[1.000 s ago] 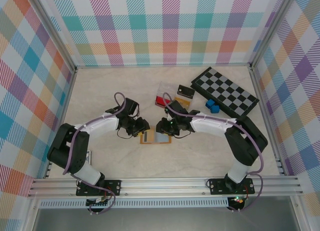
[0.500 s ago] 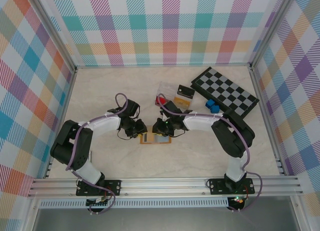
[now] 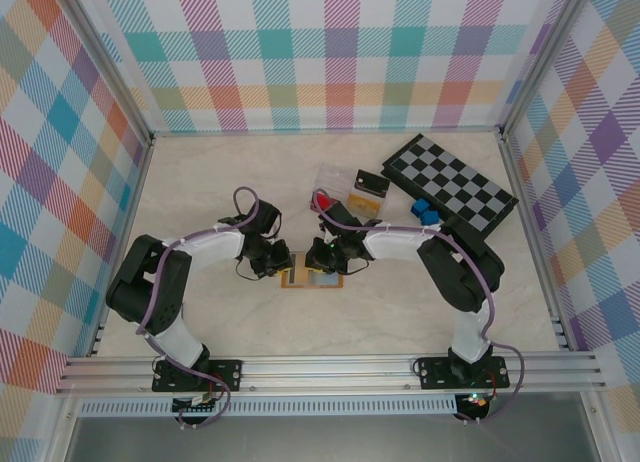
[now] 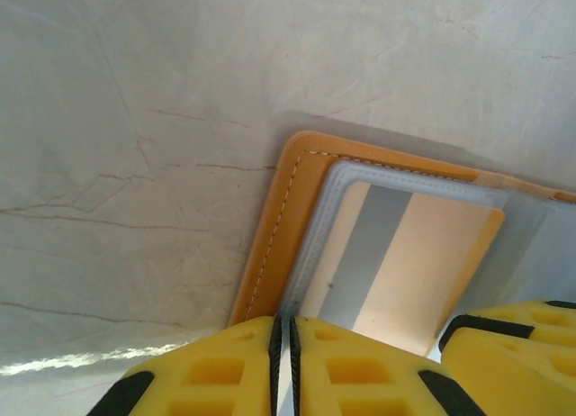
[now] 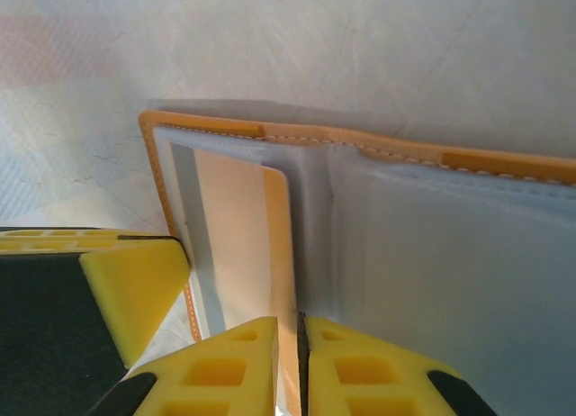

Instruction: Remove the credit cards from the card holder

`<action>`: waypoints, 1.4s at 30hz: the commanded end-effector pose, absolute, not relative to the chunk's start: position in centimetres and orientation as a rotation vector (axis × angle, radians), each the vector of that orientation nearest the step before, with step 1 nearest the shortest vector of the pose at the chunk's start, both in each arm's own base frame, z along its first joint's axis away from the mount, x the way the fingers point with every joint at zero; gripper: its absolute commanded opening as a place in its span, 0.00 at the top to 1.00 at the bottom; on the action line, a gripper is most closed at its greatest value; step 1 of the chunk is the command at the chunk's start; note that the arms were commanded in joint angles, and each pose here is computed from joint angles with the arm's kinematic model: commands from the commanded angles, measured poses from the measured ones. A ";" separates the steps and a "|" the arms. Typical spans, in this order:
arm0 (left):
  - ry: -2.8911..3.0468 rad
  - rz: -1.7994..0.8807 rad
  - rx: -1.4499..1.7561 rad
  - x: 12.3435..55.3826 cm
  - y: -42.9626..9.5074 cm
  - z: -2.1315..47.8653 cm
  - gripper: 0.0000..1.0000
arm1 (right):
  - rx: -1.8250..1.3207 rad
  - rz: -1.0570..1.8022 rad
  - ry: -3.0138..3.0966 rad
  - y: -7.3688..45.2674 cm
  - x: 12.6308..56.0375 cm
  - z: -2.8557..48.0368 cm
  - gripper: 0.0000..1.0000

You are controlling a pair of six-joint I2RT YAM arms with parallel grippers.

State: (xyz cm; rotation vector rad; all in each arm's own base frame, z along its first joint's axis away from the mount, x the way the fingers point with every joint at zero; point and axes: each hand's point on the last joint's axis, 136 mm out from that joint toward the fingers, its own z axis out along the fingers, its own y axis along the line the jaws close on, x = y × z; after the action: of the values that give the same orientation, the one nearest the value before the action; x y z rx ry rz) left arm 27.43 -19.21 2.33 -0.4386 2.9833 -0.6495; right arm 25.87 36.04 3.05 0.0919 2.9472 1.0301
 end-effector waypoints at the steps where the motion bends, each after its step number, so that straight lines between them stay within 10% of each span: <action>1: 3.025 -0.616 -0.423 26.9 -18.9 1.9 0.87 | 0.054 1.006 2.965 36.4 25.7 2.7 0.85; 42: 2.977 -0.599 -0.354 27.7 -18.8 5.1 0.80 | -0.052 0.886 2.953 34.6 25.1 3.8 0.99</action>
State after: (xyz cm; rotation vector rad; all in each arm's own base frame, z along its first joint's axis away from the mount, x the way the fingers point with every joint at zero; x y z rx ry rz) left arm 27.33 -18.63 3.25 -0.4077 3.0092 -0.5838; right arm 25.65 35.13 3.85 -0.0219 2.9354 0.9371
